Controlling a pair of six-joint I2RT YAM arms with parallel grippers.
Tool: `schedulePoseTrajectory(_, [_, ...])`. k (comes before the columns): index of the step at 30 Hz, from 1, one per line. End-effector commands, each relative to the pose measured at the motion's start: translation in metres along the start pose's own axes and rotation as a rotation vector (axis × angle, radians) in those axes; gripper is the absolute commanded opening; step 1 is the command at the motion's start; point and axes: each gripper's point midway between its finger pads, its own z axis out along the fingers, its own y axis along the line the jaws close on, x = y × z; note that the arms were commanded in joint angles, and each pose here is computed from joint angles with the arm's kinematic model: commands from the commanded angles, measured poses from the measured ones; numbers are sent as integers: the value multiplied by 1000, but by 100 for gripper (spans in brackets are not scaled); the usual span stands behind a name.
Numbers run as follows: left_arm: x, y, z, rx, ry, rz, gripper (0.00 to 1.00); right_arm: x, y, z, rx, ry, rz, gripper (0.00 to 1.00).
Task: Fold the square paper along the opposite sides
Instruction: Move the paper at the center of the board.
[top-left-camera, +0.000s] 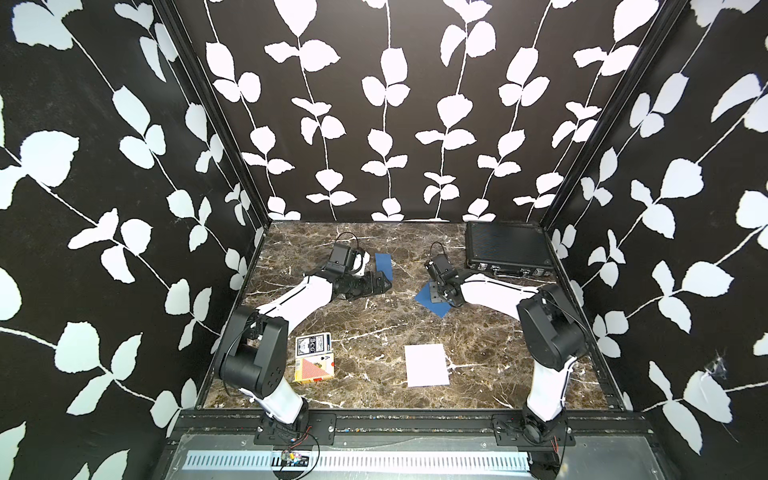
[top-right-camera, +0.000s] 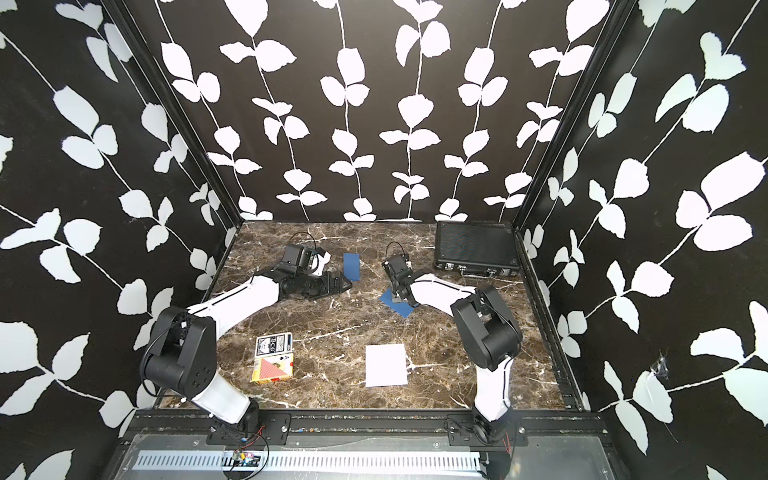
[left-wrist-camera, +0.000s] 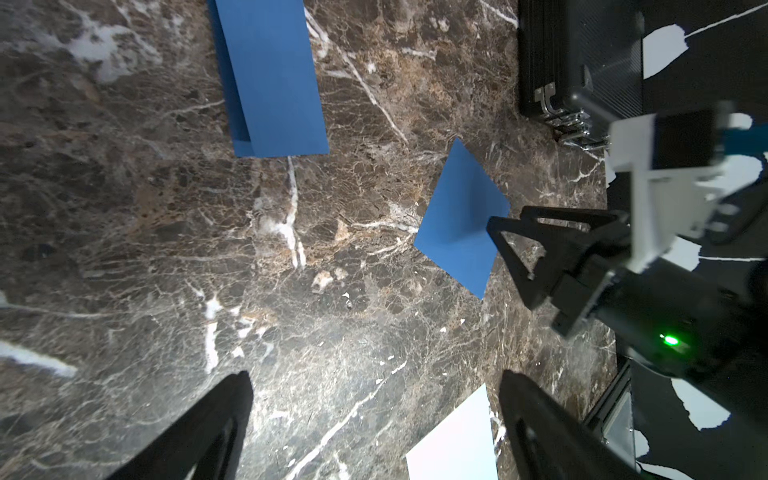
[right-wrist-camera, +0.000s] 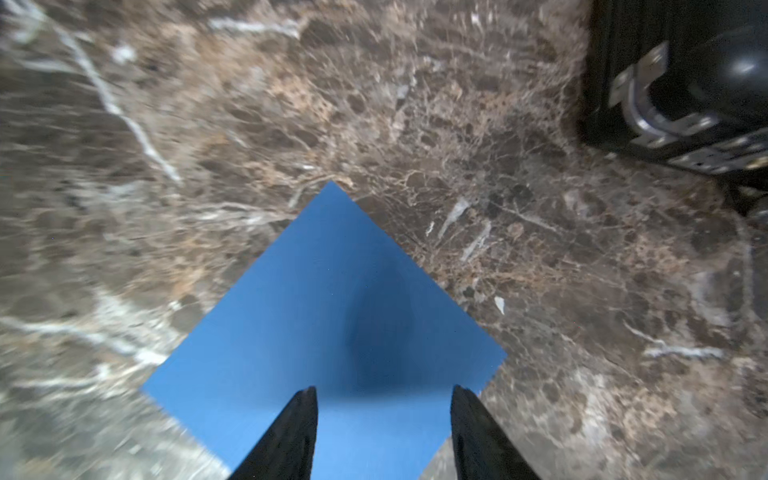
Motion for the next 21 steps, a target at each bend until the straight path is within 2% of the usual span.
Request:
schedulePoseTrajectory(1, [1,1,6,0,11,-12,95,5,5,14,-19,-3,-21,53])
schedulePoseTrajectory(4, [0,0,7,6,16,-10,95,24,18,25,-89,44,-113,52])
schedulePoseTrajectory(7, [-2,-3,6,12,22,-6,95,41,38,29,-162,57,-262,50])
schedulePoseTrajectory(11, [-4,-4,3,12,30,5,94,62,73,19,-334,50,-453,51])
schedulePoseTrajectory(16, [-3,-3,0,12,31,6,94,86,107,1,-538,67,-624,51])
schedulePoseTrajectory(21, [5,0,-1,9,43,-2,92,91,124,-9,-607,35,-744,52])
